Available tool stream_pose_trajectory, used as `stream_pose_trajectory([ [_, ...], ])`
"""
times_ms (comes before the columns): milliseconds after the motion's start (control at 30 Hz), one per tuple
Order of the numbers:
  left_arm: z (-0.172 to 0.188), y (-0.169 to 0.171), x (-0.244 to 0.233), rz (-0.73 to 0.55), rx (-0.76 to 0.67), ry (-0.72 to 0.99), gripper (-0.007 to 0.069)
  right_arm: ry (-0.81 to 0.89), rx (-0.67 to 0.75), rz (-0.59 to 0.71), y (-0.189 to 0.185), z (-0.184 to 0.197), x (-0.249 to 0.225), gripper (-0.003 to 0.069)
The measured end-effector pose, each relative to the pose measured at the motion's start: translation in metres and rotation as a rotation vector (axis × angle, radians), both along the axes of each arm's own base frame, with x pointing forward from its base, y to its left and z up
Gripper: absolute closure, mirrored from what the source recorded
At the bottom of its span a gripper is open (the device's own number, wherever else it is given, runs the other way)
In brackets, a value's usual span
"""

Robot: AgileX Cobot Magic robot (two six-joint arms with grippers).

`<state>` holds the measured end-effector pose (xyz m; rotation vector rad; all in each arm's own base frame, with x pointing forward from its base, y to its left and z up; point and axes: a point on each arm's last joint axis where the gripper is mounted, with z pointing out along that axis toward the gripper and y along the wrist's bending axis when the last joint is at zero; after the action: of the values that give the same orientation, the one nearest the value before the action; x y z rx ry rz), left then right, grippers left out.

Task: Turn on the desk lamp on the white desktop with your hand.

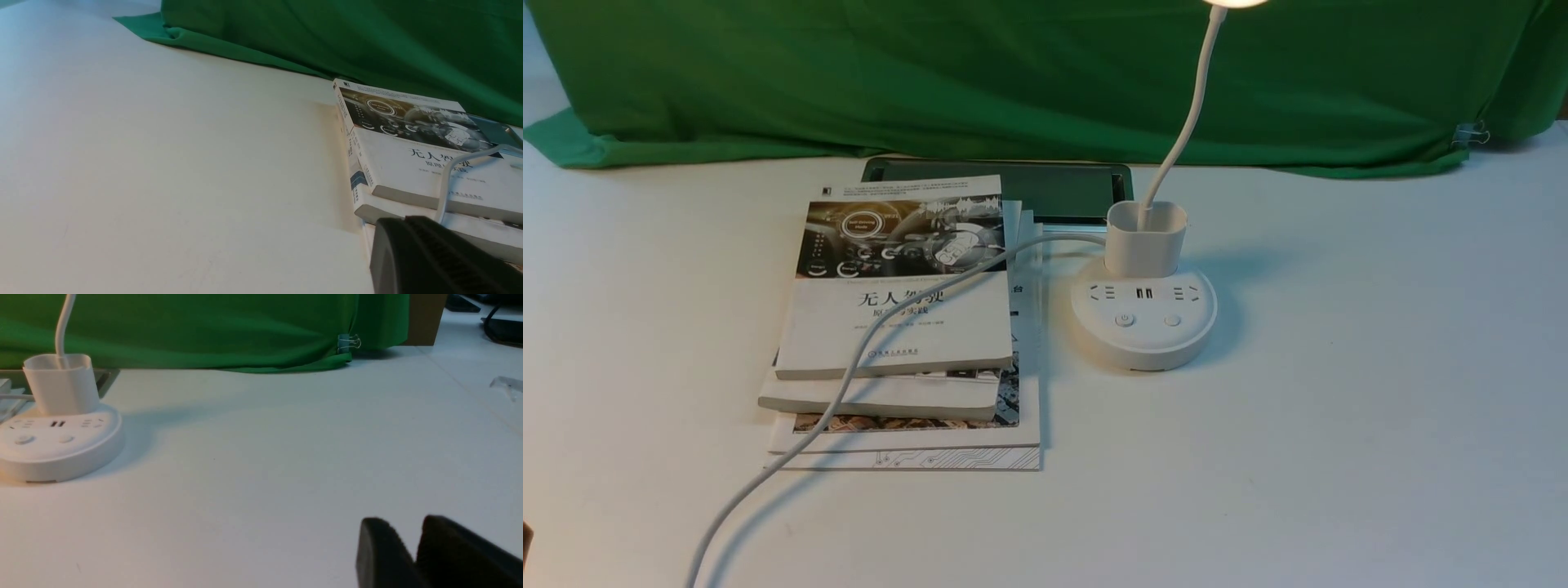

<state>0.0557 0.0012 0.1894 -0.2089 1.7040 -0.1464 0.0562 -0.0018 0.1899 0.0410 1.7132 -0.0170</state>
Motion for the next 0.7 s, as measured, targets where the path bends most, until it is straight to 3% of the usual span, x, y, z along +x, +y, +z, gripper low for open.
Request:
stream_pose_trajectory([
  [700,0.0000,0.0000,0.0000,0.000,0.000,0.000,0.0604,0.000,0.000,0.000,0.0000,0.0000,0.0000,0.0422],
])
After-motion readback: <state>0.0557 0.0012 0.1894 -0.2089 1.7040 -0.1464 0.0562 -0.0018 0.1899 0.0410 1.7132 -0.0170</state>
